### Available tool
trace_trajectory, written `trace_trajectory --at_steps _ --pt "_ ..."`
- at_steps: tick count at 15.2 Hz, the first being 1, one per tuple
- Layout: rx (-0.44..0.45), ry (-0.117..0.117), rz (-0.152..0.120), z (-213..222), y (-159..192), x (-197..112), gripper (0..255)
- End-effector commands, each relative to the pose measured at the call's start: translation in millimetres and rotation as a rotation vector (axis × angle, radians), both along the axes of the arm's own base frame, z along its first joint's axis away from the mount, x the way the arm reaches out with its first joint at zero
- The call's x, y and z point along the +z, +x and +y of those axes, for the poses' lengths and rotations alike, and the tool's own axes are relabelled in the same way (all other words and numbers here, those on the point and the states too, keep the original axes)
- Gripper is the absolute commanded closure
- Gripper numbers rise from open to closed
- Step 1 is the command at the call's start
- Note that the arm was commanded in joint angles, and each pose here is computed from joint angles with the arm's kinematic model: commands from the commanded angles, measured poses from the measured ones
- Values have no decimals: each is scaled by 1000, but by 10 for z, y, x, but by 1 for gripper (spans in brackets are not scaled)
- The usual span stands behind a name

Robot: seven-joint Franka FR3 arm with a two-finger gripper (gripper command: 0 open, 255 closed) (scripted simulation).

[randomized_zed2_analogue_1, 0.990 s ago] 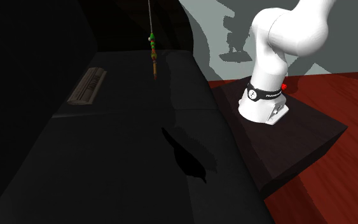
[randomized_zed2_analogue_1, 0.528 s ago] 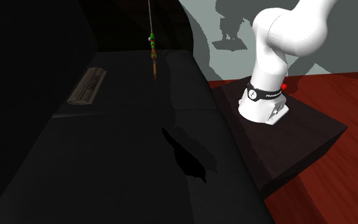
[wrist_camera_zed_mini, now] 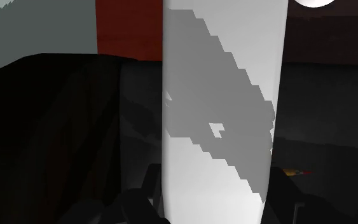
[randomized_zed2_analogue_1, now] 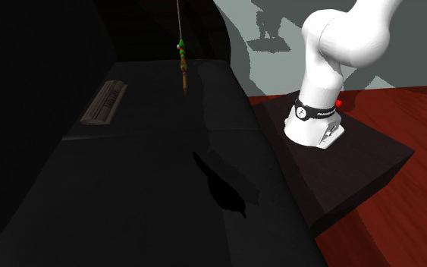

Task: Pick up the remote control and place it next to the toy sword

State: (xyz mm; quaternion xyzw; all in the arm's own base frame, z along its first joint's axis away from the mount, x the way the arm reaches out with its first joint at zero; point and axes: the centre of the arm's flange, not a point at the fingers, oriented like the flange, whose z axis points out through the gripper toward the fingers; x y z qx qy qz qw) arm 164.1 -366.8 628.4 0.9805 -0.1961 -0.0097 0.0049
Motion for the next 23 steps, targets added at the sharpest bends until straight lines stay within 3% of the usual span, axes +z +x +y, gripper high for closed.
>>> trace_trajectory --at_steps 1,23 --pt "0 -1 0 -16 -17 -104 255" --pt "0 -1 0 -16 -17 -1266 255"
